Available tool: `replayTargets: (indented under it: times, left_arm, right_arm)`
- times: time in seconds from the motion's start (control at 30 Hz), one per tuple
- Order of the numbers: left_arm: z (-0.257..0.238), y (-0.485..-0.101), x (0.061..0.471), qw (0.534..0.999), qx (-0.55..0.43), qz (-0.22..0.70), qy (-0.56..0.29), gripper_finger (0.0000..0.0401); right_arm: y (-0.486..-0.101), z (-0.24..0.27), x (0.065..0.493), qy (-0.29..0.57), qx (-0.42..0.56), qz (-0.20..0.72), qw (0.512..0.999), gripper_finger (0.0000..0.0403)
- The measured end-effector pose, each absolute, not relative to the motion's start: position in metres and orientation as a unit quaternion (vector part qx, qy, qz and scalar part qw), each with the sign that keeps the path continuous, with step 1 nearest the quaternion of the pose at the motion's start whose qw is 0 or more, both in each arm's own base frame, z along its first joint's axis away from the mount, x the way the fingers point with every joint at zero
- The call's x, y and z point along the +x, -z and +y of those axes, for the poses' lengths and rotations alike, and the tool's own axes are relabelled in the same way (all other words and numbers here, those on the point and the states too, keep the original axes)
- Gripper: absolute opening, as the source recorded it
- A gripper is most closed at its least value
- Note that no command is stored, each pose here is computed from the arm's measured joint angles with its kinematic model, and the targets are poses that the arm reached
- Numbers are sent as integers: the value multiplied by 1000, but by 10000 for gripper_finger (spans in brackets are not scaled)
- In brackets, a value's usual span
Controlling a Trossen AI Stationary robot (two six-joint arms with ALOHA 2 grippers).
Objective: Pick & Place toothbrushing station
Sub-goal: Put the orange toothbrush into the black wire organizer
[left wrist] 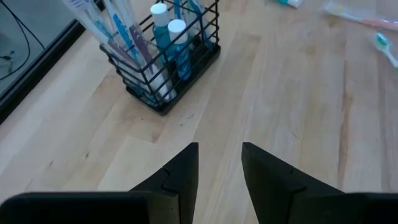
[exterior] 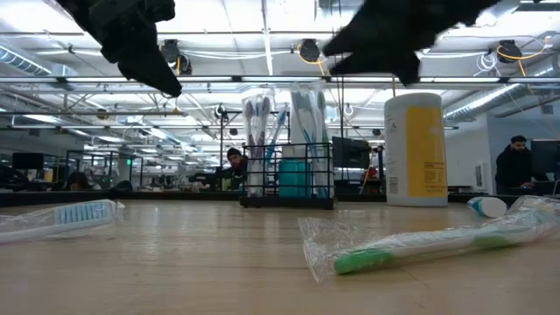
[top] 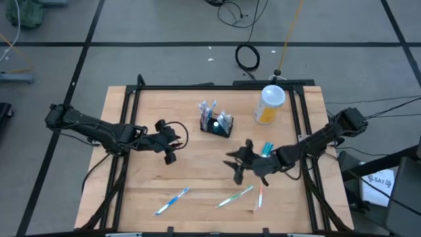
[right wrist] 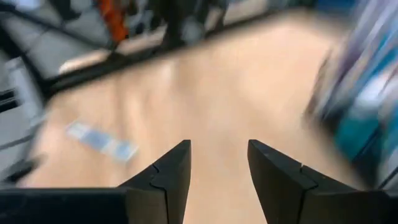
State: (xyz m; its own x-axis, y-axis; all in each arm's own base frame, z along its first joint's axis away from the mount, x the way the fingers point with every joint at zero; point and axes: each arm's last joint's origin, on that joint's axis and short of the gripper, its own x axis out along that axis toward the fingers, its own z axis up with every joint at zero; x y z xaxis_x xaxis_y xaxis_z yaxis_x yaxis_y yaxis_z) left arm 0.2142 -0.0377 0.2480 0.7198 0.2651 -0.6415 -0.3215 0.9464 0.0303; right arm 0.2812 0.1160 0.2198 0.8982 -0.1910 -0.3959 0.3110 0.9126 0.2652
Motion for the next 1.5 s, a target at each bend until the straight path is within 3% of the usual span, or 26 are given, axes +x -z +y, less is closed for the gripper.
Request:
replayTargets:
  times: [0.07, 0.23, 0.43, 0.63, 0.87, 1.1, 1.3, 1.5]
  left_arm:
    - [-38, -248, 214, 927, -42, 338, -158, 129]
    - [-38, -249, 215, 928, -44, 334, -158, 129]
    - [-38, -249, 215, 929, -34, 335, -155, 129]
    - [-38, -249, 215, 929, -31, 336, -154, 129]
    - [-38, -249, 215, 929, -31, 336, -155, 129]
    - [-38, -249, 215, 929, -31, 336, -155, 129]
    - [-38, -249, 215, 929, -31, 335, -155, 129]
    - [-38, -249, 215, 929, -25, 335, -154, 129]
  right_arm:
    - [-214, 119, 275, 98, 245, 244, 933, 150]
    - [-202, 118, 253, 69, 392, 426, 812, 150]
    - [-189, 119, 224, 173, 447, 542, 690, 150]
    - [-182, 116, 206, 286, 453, 571, 621, 150]
    - [-165, 109, 203, 316, 462, 525, 642, 150]
    - [-134, 98, 196, 285, 500, 505, 643, 150]
    - [-126, 89, 192, 278, 475, 520, 653, 150]
    - [-125, 86, 193, 264, 454, 531, 665, 120]
